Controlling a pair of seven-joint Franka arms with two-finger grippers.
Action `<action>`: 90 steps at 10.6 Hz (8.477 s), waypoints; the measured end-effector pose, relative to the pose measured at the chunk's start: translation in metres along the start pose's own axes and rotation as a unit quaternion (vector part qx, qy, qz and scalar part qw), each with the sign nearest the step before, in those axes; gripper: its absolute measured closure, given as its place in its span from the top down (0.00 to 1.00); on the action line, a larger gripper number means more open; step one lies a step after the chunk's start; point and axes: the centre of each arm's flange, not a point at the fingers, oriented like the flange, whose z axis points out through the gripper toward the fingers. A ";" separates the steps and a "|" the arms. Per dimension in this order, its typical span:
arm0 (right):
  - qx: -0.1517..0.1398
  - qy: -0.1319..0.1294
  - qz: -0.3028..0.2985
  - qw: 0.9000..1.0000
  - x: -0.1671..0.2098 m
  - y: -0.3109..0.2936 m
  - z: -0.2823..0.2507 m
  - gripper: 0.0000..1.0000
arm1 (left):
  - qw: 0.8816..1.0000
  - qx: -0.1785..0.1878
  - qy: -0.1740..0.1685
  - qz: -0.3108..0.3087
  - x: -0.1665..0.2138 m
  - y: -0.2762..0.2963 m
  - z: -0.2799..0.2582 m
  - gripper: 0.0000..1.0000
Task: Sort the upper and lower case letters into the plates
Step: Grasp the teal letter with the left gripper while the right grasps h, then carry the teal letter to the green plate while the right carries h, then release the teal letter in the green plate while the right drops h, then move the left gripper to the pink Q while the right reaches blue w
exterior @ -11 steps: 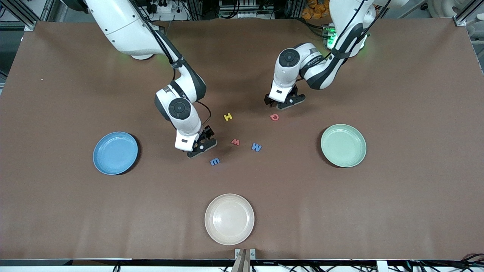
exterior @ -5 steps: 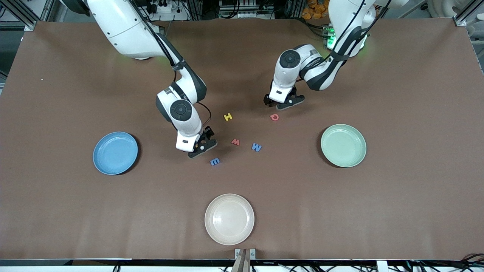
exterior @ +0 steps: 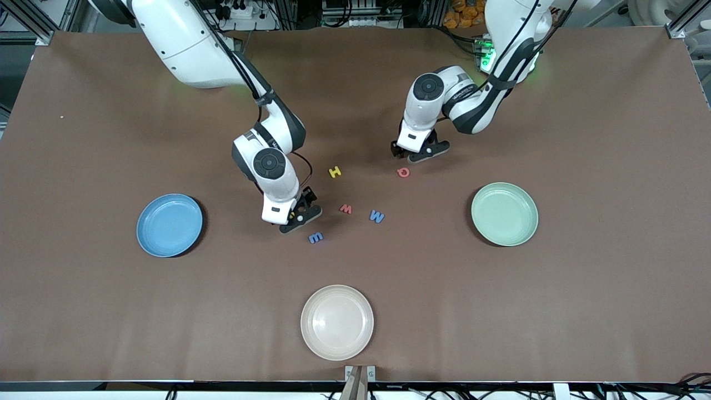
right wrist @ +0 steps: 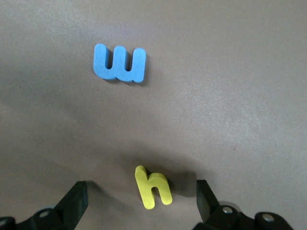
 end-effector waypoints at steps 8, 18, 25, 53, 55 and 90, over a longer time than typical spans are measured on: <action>-0.005 0.016 -0.015 1.000 0.005 0.011 -0.001 0.92 | 1.000 -0.001 0.000 -0.004 -0.002 0.001 -0.001 0.60; -0.008 0.018 -0.013 1.000 0.006 0.018 -0.006 0.10 | 1.000 -0.005 0.003 -0.006 -0.009 0.005 -0.006 0.41; -0.041 0.007 0.057 0.998 0.004 0.107 -0.085 0.10 | 1.000 -0.005 0.007 -0.007 -0.004 0.004 -0.010 0.40; -0.006 -0.016 0.345 0.939 -0.003 0.194 -0.158 1.00 | 0.956 0.015 -0.002 0.292 0.273 -0.209 -0.055 0.40; 0.003 -0.008 0.368 0.930 0.010 0.185 -0.161 1.00 | 0.956 0.014 0.006 0.292 0.279 -0.206 -0.046 0.41; 0.027 -0.031 0.685 0.728 0.102 0.004 -0.002 1.00 | 0.977 -0.042 0.008 -0.211 0.064 0.049 -0.022 0.93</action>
